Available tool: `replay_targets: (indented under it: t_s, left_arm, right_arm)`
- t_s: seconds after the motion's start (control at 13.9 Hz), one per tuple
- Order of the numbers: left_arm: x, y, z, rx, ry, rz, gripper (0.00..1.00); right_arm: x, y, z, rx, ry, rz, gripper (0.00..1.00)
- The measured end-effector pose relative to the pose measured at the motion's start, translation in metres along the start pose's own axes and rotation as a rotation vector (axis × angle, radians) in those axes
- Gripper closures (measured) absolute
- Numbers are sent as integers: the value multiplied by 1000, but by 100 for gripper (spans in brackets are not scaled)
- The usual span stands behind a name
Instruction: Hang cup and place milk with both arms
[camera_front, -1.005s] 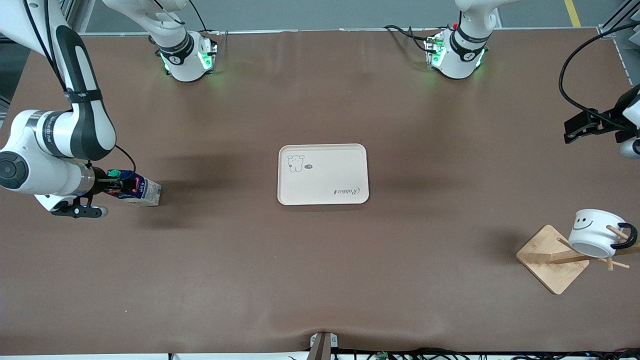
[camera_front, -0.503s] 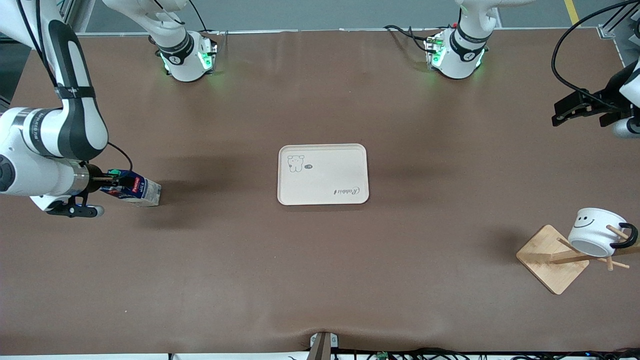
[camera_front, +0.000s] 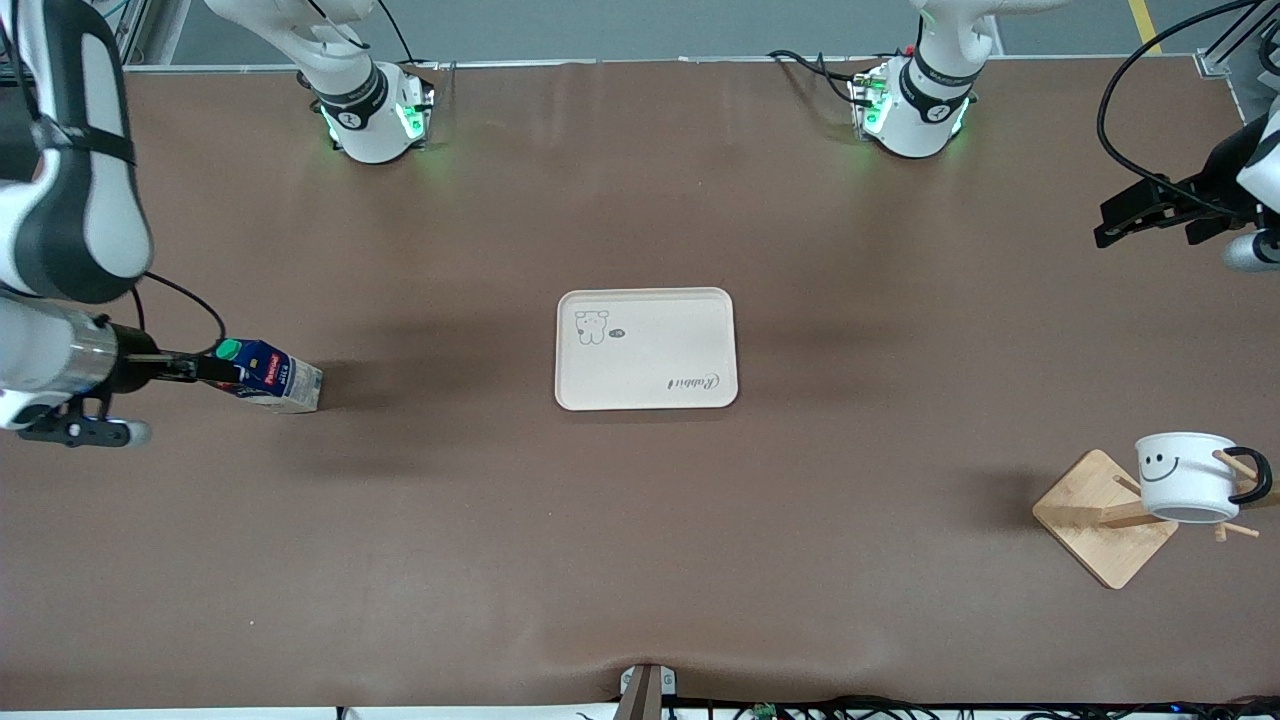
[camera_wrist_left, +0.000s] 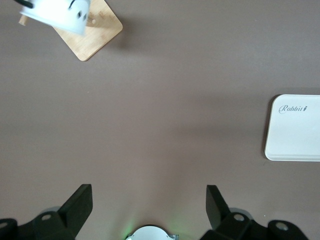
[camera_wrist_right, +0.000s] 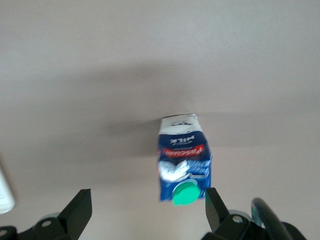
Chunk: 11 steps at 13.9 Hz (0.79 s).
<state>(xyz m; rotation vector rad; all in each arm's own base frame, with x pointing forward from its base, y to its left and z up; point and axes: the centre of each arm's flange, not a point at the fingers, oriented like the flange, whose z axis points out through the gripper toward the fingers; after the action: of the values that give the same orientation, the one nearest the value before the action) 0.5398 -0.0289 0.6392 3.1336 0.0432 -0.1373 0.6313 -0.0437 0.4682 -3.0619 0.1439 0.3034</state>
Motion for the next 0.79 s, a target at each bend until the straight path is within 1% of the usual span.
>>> replay_targets:
  t_s: [0.14, 0.36, 0.43, 0.5, 0.72, 0.79]
  left_arm:
    - [-2, 15, 0, 25, 3, 9, 0]
    - [-4, 21, -2, 32, 9, 12, 0]
    - [-4, 21, -3, 32, 10, 11, 0]
    - [-5, 21, -4, 32, 12, 11, 0]
    - [-5, 20, -5, 32, 14, 11, 0]
    - [-5, 20, -5, 32, 14, 10, 0]
  right_arm:
    - [-7, -4, -31, 10, -3, -7, 0]
    - [-17, -9, -56, 28, -20, -15, 0]
    - [-24, -11, -67, 35, -16, -20, 0]
    - [-35, -16, -82, 40, 1, -30, 0]
    - [-81, -40, -137, 42, 86, -79, 0]
    - [-95, -44, -147, 43, 101, -88, 0]
